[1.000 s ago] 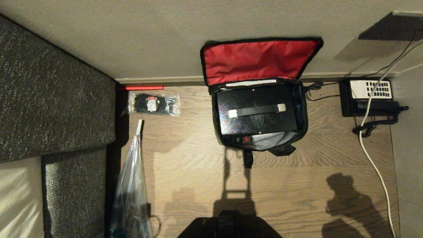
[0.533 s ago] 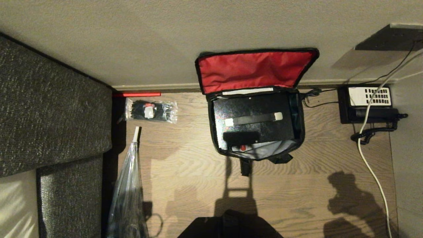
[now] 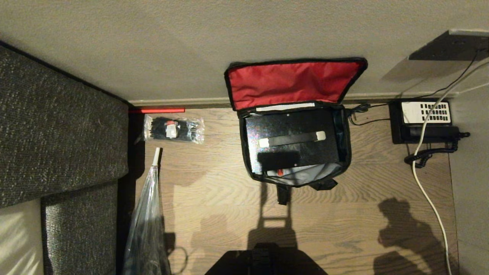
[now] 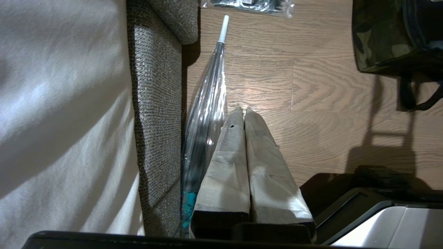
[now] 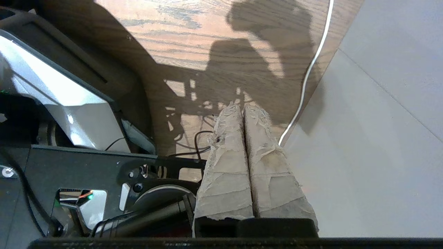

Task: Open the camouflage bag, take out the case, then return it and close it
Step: Grip the handle

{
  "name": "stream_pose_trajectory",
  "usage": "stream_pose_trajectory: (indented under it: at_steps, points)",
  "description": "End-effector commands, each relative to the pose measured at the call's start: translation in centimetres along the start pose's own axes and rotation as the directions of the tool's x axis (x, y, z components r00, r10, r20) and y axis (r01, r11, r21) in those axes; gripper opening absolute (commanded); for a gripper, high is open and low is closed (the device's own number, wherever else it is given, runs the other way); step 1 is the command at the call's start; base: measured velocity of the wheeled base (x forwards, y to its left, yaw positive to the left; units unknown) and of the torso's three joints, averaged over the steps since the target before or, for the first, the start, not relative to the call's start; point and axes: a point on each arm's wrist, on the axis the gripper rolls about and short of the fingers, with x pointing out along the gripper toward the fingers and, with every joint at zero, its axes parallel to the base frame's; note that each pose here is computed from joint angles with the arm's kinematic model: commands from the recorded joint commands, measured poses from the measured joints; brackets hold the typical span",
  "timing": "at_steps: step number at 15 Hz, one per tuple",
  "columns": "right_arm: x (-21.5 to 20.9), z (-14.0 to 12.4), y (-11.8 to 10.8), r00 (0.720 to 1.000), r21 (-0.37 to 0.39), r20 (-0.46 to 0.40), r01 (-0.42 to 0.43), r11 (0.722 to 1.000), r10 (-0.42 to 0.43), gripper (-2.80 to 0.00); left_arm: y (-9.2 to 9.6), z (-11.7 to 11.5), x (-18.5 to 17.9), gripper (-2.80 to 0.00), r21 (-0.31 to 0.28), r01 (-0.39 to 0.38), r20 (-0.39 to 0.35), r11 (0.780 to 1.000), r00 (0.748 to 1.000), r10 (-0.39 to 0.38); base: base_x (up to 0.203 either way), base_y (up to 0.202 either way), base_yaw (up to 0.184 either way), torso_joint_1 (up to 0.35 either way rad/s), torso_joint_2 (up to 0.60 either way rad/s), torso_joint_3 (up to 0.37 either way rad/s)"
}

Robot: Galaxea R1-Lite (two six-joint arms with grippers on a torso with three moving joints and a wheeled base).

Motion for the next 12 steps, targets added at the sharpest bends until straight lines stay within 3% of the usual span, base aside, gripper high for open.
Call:
stream_pose_trajectory:
  at_steps: [1,12]
  points:
    - [0.04,-0.07,0.01,1.0,-0.013,-0.004,0.002,1.0,-0.002,-2.8,0.0,-0.05,0.0,-2.8,0.005,0.0,0.0,1.0,1.0,0.0,0.0,0.0,0.0,0.0,0.0,0.0]
    - [0.3,0.47,0.11,0.999,-0.03,0.045,0.001,1.0,0.0,-2.8,0.0,-0.09,0.01,-2.8,0.003,0.0,-0.001,1.0,1.0,0.0,0.0,0.005,-0.001,0.0,0.0,0.0]
